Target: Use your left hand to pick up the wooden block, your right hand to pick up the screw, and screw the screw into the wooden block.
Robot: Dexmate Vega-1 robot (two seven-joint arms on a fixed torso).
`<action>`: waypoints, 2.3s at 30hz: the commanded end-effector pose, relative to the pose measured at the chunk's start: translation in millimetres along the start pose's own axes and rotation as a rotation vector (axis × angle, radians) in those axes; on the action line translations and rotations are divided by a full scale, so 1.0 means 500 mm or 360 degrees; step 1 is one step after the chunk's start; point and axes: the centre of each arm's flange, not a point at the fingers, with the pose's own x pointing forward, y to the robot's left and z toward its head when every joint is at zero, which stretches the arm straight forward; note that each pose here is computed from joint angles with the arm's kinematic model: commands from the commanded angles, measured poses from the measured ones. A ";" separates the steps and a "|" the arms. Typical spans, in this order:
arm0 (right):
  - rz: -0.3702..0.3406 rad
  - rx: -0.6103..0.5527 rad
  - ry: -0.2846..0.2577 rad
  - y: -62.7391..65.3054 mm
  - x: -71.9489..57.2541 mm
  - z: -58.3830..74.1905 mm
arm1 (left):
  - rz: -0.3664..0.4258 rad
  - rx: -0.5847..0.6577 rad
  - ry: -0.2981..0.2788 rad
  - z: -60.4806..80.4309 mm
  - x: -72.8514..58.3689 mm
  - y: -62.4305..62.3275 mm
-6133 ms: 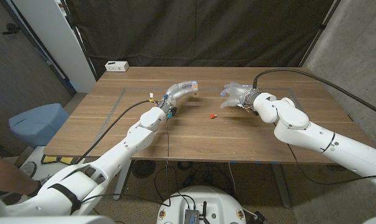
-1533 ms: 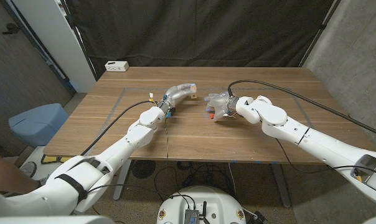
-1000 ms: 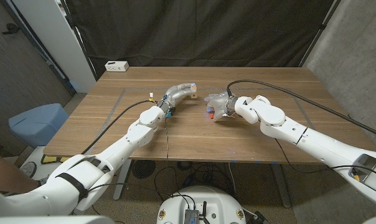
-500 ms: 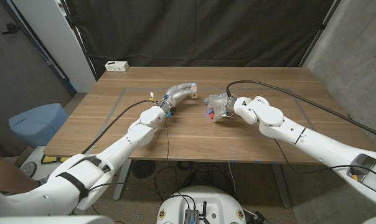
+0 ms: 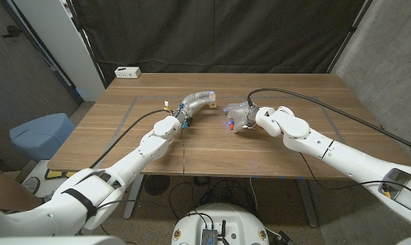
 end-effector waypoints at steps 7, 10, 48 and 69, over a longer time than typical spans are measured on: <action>-0.0037 0.0003 -0.0013 -0.003 0.004 0.003 | 0.0006 -0.0004 0.0003 -0.001 -0.004 -0.004; -0.0034 0.0001 -0.0013 -0.004 0.004 0.004 | 0.0005 -0.0005 0.0004 -0.002 -0.005 -0.005; -0.0067 0.0015 -0.0027 -0.005 0.008 -0.006 | 0.0011 -0.0014 0.0005 -0.007 -0.019 -0.011; -0.0088 0.0038 -0.0020 -0.009 0.001 -0.008 | 0.0005 -0.0018 0.0007 -0.009 -0.027 -0.019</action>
